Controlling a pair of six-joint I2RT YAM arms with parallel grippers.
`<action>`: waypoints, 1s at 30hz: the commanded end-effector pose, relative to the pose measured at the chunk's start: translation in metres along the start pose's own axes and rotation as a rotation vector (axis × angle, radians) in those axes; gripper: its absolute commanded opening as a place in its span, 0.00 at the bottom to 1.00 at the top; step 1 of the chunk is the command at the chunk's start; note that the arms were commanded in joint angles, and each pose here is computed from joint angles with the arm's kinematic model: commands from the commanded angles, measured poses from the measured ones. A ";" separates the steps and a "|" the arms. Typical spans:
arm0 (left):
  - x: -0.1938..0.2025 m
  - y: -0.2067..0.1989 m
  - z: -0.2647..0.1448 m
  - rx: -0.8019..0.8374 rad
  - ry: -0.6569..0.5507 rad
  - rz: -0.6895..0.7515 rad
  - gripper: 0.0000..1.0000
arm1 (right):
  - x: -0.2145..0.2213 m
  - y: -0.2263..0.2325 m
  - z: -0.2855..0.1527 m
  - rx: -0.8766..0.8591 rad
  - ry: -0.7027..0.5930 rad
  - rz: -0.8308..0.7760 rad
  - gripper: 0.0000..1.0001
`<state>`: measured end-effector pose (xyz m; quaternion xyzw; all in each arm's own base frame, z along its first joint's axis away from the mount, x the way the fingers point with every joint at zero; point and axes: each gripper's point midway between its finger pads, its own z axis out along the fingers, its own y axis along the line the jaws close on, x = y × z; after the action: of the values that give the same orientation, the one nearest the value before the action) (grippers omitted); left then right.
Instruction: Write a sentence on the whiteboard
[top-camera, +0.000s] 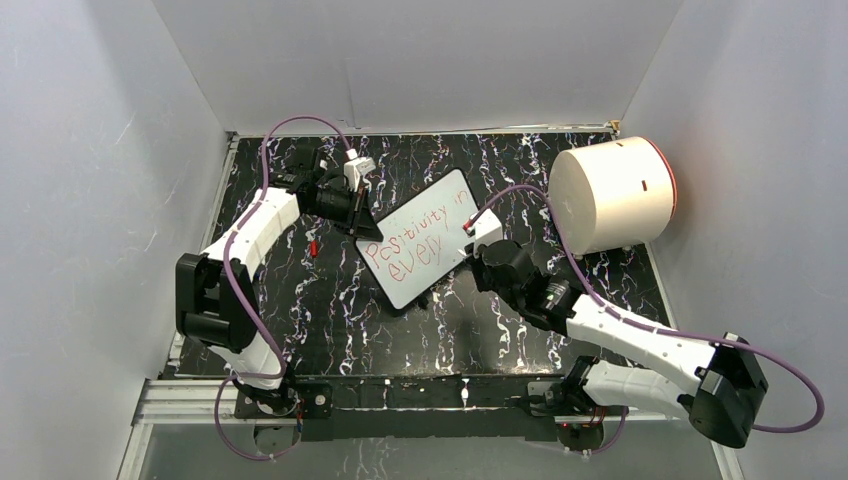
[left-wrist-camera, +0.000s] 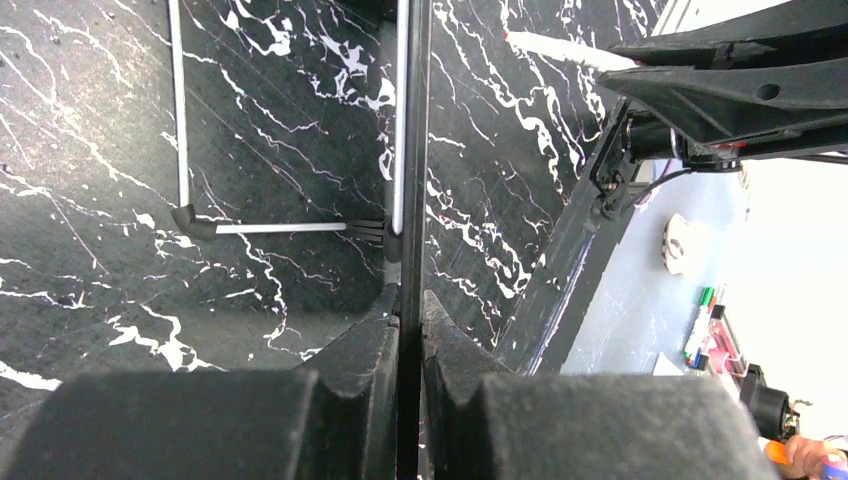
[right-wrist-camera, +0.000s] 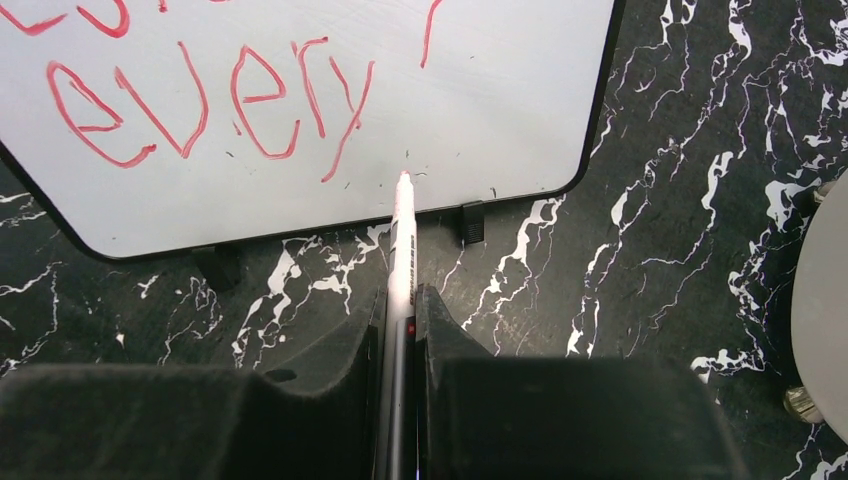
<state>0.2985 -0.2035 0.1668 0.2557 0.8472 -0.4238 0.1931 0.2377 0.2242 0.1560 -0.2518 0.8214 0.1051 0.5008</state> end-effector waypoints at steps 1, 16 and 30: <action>0.030 0.008 -0.008 -0.077 0.136 -0.064 0.00 | -0.015 0.002 -0.007 -0.024 -0.065 0.040 0.00; -0.054 -0.015 -0.036 -0.137 -0.065 0.056 0.49 | -0.014 0.003 -0.005 -0.027 -0.078 0.040 0.00; -0.103 -0.020 0.031 -0.121 -0.028 0.123 0.59 | -0.019 -0.002 -0.006 -0.007 -0.114 0.038 0.00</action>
<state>0.3654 -0.2483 0.2048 0.2698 0.8597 -0.3648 0.2347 0.2336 0.2245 0.1555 -0.2521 0.8128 0.1233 0.5106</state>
